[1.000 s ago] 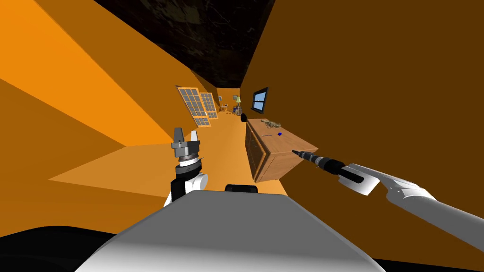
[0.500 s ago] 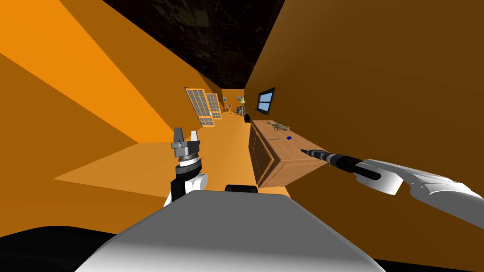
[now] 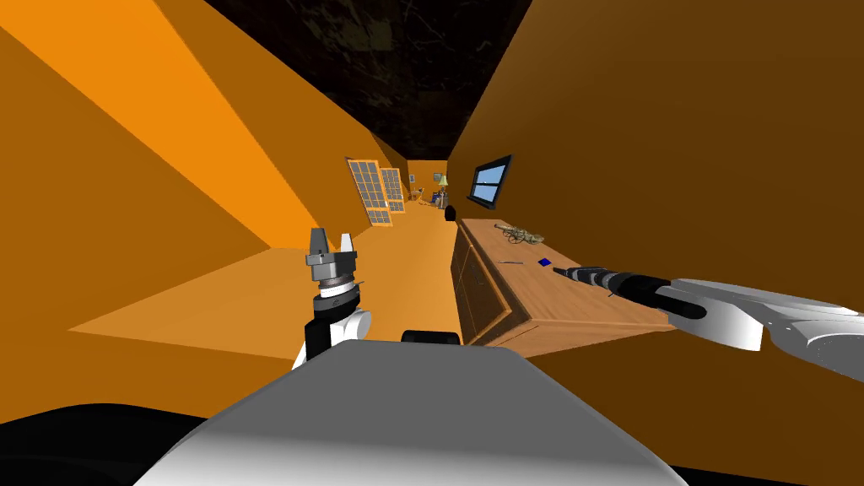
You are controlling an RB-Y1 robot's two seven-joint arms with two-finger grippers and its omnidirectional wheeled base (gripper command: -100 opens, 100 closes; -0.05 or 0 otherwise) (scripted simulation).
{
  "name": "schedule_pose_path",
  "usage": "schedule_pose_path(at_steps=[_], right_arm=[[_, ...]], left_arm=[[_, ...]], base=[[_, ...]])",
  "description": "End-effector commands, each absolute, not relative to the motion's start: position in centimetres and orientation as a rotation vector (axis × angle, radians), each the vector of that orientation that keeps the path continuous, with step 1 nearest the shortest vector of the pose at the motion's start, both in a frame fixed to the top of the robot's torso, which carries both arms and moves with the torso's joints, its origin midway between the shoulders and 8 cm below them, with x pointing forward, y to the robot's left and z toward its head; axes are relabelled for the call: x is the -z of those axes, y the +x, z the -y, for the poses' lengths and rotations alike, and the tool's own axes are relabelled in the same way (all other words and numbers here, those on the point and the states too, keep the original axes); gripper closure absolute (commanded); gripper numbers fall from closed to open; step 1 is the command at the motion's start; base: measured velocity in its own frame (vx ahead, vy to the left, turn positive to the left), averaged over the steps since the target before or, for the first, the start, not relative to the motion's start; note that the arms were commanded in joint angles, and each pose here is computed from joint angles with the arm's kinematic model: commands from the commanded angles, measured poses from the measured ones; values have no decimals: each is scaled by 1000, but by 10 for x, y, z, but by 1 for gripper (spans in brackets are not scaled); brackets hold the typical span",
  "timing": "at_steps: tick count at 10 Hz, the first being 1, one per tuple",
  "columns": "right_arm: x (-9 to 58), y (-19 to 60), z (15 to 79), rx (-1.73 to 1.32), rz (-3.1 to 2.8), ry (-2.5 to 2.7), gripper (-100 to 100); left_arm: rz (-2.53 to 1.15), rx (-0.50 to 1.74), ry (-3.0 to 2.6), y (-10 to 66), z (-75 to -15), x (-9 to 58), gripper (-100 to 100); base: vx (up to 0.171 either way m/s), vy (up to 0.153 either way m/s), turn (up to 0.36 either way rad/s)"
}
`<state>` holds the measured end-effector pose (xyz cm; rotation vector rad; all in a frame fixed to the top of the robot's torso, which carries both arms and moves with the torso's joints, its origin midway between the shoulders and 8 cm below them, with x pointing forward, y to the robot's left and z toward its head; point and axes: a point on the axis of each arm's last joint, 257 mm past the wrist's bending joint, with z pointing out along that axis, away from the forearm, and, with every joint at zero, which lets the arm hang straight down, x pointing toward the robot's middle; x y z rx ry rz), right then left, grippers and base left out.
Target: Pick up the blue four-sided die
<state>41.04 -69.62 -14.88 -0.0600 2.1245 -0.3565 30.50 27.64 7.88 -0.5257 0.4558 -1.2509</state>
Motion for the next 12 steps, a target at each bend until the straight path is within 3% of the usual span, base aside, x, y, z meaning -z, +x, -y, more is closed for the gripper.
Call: schedule_pose_path(at_steps=[1, 5, 6, 7, 12], right_arm=[[149, 399, 713, 435, -2158, -82, -100], [170, 381, 721, 467, -2205, -92, -100], [171, 380, 722, 468, -2209, -93, 0], [174, 366, 741, 490, -2217, -35, -100], [179, 335, 778, 538, -2229, 80, -100]], left_arm=[[-456, 1251, -526, 305, -276, -79, 0], [-456, 1251, -526, 305, -276, -79, 0], [-456, 1251, -526, 305, -276, -79, 0], [-456, 1251, -526, 305, -276, -79, 0], [-456, 1251, -526, 305, -276, -79, 0]], base=[[164, -43, 248], [132, -39, 127], [13, -5, 1], [-64, -15, 293], [-113, -14, 251]])
